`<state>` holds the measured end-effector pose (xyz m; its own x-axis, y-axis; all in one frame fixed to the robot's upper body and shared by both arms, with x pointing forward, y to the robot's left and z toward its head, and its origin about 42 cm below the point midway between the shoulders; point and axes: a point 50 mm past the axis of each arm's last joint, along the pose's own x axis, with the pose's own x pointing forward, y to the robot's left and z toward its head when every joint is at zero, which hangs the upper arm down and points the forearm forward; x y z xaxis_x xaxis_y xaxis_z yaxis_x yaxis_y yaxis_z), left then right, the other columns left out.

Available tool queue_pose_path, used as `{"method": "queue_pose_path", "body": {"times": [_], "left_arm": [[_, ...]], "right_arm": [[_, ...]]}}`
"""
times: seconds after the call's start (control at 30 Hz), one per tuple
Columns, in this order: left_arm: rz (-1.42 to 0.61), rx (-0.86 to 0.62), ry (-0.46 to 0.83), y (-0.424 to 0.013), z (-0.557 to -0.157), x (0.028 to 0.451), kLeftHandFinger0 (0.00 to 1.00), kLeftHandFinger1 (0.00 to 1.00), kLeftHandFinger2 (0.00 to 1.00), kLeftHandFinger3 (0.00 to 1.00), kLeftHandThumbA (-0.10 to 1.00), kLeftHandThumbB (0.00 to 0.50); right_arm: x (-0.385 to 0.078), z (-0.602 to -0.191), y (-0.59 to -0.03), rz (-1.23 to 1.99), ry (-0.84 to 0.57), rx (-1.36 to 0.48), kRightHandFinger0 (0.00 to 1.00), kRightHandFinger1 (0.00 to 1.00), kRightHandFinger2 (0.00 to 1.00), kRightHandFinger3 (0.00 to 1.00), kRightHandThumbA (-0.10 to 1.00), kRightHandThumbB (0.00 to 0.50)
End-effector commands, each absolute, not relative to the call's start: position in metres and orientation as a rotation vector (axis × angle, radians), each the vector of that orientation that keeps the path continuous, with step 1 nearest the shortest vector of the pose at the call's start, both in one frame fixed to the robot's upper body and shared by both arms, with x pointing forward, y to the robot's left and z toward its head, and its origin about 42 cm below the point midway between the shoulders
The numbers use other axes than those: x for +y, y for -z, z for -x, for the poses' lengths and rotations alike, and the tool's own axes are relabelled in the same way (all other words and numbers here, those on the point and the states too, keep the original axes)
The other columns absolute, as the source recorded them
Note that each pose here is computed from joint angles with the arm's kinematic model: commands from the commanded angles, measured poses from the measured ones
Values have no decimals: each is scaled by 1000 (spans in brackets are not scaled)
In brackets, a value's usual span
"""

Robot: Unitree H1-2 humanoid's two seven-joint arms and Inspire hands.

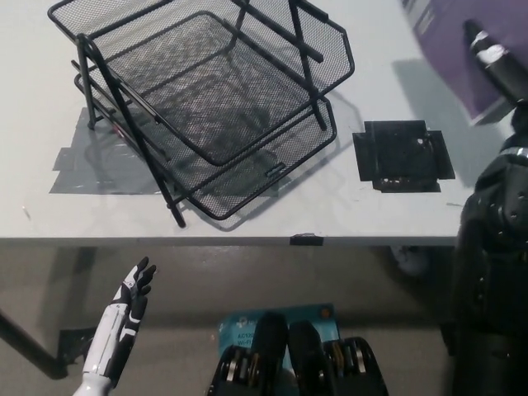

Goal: A person hands a notebook to the robot and the robot grabs it with its right hand and places it in the file tray kept in the centre of the desk infront of it.

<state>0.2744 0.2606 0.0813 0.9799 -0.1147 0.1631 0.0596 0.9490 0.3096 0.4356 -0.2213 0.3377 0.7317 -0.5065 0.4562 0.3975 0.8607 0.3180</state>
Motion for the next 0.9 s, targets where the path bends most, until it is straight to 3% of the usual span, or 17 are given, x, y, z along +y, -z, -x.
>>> {"method": "queue_pose_path", "body": {"times": [0.0, 0.1, 0.2, 0.27, 0.3, 0.53, 0.6, 0.7, 0.87], "left_arm": [[-334, -236, 88, -93, -279, 266, 1000, 1000, 1000, 1000, 1000, 416], [-330, -232, 88, -92, -277, 266, 1000, 1000, 1000, 1000, 1000, 417], [-330, -226, 90, -91, -277, 266, 1000, 1000, 1000, 1000, 1000, 418], [-332, -228, 90, -91, -277, 266, 1000, 1000, 1000, 1000, 1000, 416], [-335, -230, 89, -91, -277, 266, 1000, 1000, 1000, 1000, 1000, 414], [-336, -223, 92, -90, -276, 267, 1000, 1000, 1000, 1000, 1000, 415], [-335, -224, 94, -90, -276, 267, 1000, 1000, 1000, 1000, 1000, 413], [-330, -225, 97, -87, -274, 267, 1000, 1000, 1000, 1000, 1000, 405], [-330, -227, 94, -89, -277, 265, 1000, 1000, 1000, 1000, 1000, 416]], "right_arm": [[-222, -422, -407, -347, 510, -840, 0, 0, 0, 0, 944, 69], [-227, -417, -414, -354, 535, -884, 0, 0, 0, 0, 962, 69], [-228, -407, -426, -304, 558, -984, 0, 0, 0, 13, 933, 106], [-223, -401, -432, -253, 542, -1016, 0, 0, 0, 2, 943, 95], [-213, -393, -438, -191, 512, -1052, 0, 0, 0, 0, 945, 58], [-165, -376, -447, 103, 344, -1213, 0, 0, 0, 0, 880, 24], [-157, -377, -450, 252, 375, -1254, 0, 0, 0, 0, 965, 2], [-147, -379, -452, 328, 363, -1283, 0, 0, 0, 0, 1000, 5], [-133, -386, -461, 384, 274, -1367, 0, 0, 0, 0, 882, 0]]}}
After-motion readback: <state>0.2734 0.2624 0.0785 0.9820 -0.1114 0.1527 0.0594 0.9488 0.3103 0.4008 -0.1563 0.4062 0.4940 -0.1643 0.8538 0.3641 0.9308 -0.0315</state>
